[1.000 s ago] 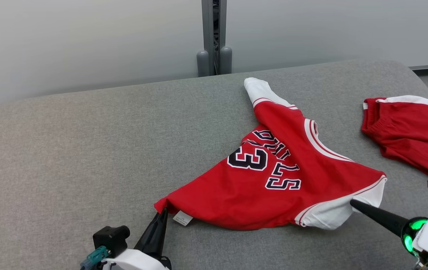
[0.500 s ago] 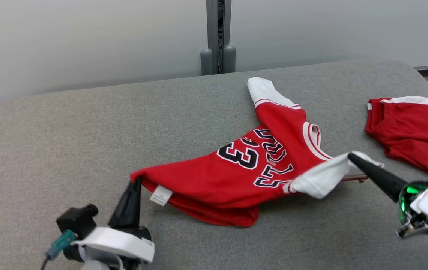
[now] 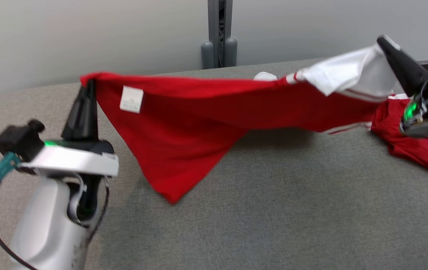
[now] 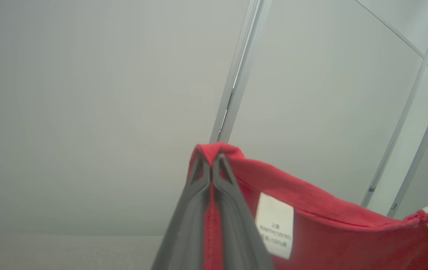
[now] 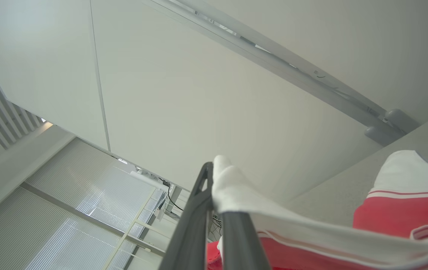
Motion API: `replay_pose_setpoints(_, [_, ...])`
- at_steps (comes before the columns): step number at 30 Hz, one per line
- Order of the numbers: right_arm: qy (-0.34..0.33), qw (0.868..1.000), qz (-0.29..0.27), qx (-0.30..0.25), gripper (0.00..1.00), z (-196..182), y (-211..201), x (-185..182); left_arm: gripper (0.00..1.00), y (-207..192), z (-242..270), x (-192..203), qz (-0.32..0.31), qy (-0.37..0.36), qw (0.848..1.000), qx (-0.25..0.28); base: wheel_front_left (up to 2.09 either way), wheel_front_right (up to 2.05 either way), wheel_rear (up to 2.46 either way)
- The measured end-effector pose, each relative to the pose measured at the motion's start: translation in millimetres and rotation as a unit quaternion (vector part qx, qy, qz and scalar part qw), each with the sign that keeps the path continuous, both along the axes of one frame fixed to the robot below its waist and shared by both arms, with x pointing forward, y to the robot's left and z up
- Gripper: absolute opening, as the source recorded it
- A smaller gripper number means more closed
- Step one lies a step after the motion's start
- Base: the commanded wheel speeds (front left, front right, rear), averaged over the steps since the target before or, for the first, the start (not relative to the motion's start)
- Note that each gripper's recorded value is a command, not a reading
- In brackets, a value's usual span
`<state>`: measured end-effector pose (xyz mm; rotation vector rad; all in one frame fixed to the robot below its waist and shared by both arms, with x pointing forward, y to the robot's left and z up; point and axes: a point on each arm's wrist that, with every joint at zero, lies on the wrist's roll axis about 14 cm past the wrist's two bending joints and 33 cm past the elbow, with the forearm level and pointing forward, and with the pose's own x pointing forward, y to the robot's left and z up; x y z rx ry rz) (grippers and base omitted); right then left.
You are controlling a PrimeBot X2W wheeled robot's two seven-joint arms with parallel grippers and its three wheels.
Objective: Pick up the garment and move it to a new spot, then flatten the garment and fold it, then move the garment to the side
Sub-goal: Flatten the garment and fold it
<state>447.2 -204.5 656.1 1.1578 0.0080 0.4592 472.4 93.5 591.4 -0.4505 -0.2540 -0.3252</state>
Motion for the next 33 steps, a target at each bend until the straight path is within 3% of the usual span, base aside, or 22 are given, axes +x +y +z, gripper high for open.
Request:
replay_pose_setpoints(15, [-0.104,0.994,-0.033,0.032,0.0,122,28,55,0.0,20,99,50,0.022,-0.095,0.993,0.059,0.0,0.0,0.0])
replay_pose_setpoints(33, [-0.145,0.988,-0.051,0.018,0.0,177,42,65,0.0,27,165,70,0.031,-0.13,0.99,0.052,0.0,0.0,0.0])
